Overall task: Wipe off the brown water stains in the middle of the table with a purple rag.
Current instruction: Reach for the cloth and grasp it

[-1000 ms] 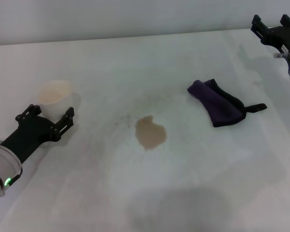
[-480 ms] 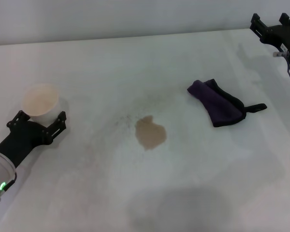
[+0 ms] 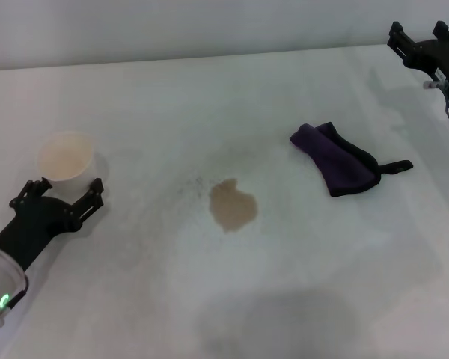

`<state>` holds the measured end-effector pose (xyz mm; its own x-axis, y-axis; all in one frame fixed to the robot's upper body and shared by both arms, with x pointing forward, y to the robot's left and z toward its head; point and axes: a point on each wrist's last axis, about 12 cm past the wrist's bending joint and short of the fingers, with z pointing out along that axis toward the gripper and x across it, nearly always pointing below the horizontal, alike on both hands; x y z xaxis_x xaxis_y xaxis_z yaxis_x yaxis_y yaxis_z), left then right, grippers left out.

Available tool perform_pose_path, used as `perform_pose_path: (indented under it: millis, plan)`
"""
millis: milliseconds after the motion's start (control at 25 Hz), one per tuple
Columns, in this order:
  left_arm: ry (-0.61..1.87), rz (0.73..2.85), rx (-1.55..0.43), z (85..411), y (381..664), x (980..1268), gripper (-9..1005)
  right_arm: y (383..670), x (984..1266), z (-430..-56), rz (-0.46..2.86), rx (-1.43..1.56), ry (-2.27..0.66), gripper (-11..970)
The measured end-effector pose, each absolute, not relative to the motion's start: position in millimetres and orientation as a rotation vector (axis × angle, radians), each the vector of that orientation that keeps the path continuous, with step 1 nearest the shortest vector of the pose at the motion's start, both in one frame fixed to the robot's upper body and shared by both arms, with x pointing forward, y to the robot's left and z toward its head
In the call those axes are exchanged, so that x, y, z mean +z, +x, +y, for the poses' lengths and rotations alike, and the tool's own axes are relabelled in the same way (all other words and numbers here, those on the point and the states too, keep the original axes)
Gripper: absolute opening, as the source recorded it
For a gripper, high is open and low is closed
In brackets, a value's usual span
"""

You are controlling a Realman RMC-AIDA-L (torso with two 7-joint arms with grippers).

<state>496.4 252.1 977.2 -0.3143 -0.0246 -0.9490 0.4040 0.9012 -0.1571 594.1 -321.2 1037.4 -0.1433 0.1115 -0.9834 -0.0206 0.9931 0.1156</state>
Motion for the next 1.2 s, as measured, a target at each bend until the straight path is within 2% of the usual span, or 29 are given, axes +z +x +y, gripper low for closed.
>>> perform_pose_path:
  millis: [480,640,880,1200]
  plan:
    - [0.171,1.786,-0.465,267.9,454.5,972.6,891,597.8,1039.1,-317.0,1.717,0.184,0.107,725]
    - [0.091,1.755,-0.441,276.8,443.8,973.2,887,606.8,1041.0,-306.5,1.792,0.259,-0.005,723]
    - [-0.045,1.725,-0.338,299.7,435.9,973.4,887,630.1,1059.6,-281.7,1.875,0.320,-0.237,720]
    - [-0.126,1.688,-0.230,322.7,442.2,978.5,888,658.0,1105.6,-244.4,1.956,0.329,-0.543,715]
